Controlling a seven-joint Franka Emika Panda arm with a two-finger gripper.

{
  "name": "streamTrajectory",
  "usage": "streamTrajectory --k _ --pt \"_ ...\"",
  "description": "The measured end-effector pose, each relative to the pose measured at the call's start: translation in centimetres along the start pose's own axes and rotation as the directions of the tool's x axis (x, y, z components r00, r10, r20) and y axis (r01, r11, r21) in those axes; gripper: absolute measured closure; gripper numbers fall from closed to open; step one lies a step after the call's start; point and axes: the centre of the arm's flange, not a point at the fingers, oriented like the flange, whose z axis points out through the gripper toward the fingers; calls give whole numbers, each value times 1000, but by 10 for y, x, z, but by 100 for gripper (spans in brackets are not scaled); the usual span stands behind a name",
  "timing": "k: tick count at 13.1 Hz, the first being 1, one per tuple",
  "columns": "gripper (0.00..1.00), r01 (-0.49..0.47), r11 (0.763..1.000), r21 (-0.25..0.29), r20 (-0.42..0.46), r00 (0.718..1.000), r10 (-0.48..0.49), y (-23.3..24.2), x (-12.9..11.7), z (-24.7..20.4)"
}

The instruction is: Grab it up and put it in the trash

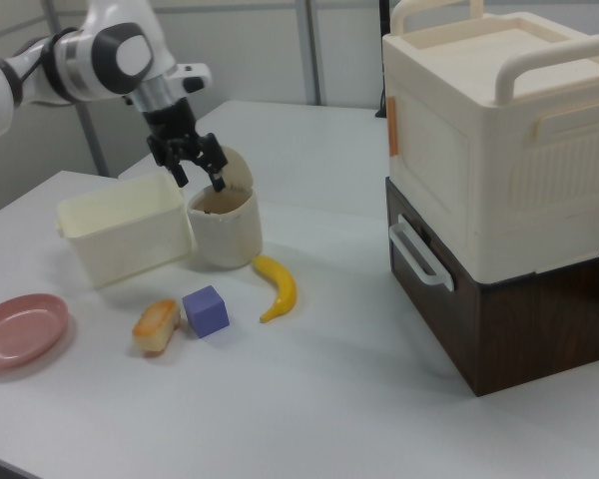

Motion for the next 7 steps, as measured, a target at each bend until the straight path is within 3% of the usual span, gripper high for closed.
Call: streamTrajectory --k 4,7 --pt "0 8 993 114 51 999 -14 90 -3 -8" --pt "0 10 992 123 67 998 -18 103 -7 -10"
